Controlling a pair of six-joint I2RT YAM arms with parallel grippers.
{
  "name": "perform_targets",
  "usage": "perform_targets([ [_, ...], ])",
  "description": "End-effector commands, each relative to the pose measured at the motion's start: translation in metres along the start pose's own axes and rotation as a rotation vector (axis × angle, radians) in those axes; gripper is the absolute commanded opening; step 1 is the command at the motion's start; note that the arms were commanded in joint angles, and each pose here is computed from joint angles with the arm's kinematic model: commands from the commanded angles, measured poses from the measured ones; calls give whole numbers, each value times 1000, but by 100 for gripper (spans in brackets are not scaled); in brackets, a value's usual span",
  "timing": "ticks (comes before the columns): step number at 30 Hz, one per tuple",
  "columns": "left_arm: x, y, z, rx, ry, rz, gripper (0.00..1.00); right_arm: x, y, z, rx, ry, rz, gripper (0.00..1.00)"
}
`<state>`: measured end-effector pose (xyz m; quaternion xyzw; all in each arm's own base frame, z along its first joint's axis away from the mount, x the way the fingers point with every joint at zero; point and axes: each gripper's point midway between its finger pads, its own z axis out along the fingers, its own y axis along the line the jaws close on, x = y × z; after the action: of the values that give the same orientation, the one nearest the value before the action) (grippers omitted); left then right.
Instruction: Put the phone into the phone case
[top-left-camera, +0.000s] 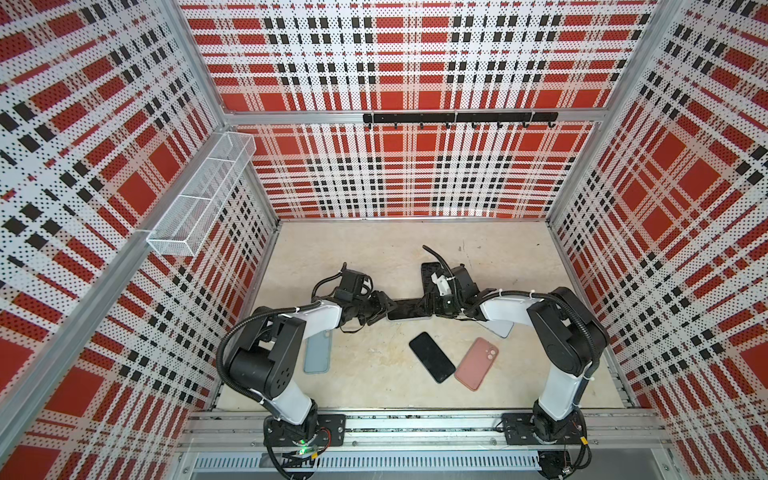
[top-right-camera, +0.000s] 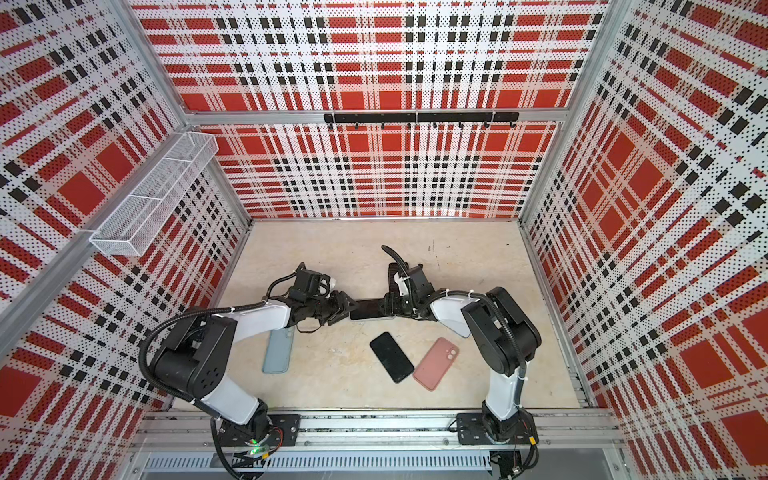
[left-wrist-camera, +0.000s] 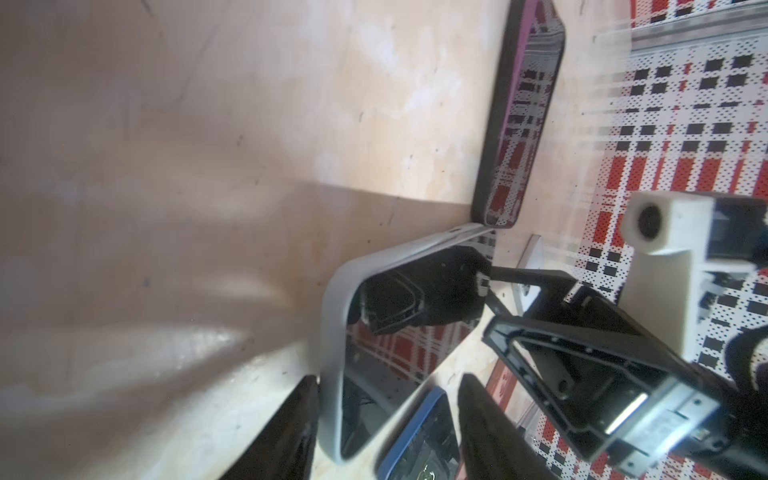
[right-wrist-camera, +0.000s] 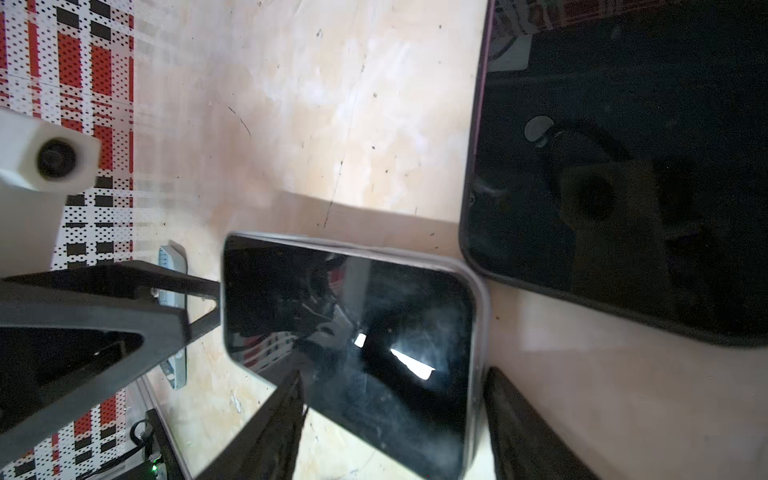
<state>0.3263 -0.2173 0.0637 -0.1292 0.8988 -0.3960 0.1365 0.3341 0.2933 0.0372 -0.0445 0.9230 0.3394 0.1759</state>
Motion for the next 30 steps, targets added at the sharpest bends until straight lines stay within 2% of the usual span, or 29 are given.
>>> perform_targets([
  [1,-1,-49,-10,170,-10,90,55,30,-9,14,-2,91,15,68],
  [10,3,-39,-1,147,10,66,49,30,-8,12,-3,84,13,65],
  [14,3,-43,3,150,15,73,46,31,-9,14,-5,88,15,60],
  [25,5,-45,14,160,26,68,32,30,-6,18,-26,92,26,49],
  [30,4,-50,16,188,19,68,24,32,-6,20,-33,101,32,42],
])
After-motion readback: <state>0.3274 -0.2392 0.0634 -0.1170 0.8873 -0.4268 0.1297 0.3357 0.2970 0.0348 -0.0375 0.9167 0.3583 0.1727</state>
